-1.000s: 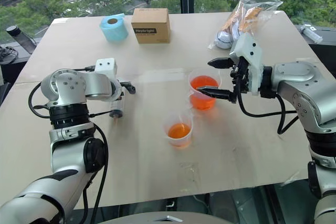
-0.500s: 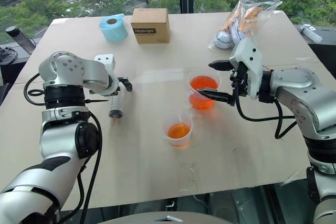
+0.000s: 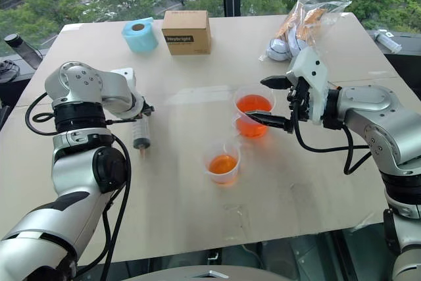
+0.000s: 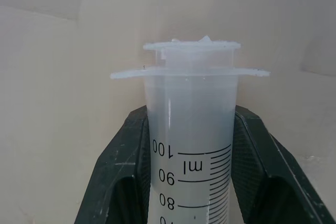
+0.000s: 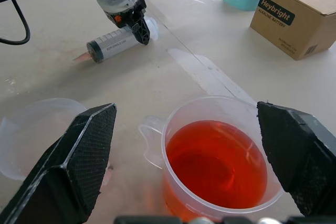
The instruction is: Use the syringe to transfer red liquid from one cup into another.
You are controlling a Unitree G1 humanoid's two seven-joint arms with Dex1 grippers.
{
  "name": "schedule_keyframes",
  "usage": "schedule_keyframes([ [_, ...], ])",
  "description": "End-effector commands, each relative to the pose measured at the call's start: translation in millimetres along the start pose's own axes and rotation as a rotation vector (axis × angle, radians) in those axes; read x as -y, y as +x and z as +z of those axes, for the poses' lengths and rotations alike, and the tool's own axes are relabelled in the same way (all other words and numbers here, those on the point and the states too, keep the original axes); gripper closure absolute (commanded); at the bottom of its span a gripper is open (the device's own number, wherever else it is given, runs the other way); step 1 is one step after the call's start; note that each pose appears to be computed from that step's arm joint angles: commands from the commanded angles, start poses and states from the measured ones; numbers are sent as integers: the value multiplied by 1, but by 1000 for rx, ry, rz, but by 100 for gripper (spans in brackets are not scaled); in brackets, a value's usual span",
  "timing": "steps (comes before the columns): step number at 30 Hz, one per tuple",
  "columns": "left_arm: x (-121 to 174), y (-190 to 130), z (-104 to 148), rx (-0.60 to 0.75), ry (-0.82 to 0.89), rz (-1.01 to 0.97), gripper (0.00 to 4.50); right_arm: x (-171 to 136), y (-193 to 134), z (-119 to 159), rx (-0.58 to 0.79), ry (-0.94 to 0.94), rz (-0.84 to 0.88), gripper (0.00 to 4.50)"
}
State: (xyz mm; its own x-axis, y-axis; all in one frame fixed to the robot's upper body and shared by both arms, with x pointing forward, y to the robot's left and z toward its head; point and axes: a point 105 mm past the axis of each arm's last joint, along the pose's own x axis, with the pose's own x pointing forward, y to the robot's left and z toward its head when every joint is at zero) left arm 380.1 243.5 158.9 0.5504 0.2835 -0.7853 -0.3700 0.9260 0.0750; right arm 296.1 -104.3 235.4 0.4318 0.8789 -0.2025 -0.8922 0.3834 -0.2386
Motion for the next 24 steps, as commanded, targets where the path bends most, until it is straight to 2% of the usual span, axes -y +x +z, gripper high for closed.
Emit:
schedule_keyframes([
  [1,-12,-51,51,274,-59,31,310,7,-6,22,70,-29,-32,0],
  [3,-7,-71,66,381,-28,12,310,12,-6,28,97,-24,-52,0],
  [6,23,-111,93,646,75,-135,310,27,-9,36,149,-19,-123,0],
  [9,49,-143,105,868,120,-282,310,42,-14,45,207,-13,-185,0],
  [10,54,-150,106,922,135,-302,310,44,-15,47,218,-7,-193,0],
  [12,75,-179,106,1142,204,-418,310,54,-24,55,262,-8,-236,0],
  [14,99,-201,91,1263,218,-655,310,64,-34,61,284,-8,-281,0],
  [18,131,-226,53,1383,282,-1109,310,77,-50,71,346,14,-321,0],
  [22,140,-227,42,1387,197,-1389,310,91,-62,78,419,23,-406,0],
  [24,144,-226,37,1390,210,-1471,310,93,-66,81,447,26,-426,0],
])
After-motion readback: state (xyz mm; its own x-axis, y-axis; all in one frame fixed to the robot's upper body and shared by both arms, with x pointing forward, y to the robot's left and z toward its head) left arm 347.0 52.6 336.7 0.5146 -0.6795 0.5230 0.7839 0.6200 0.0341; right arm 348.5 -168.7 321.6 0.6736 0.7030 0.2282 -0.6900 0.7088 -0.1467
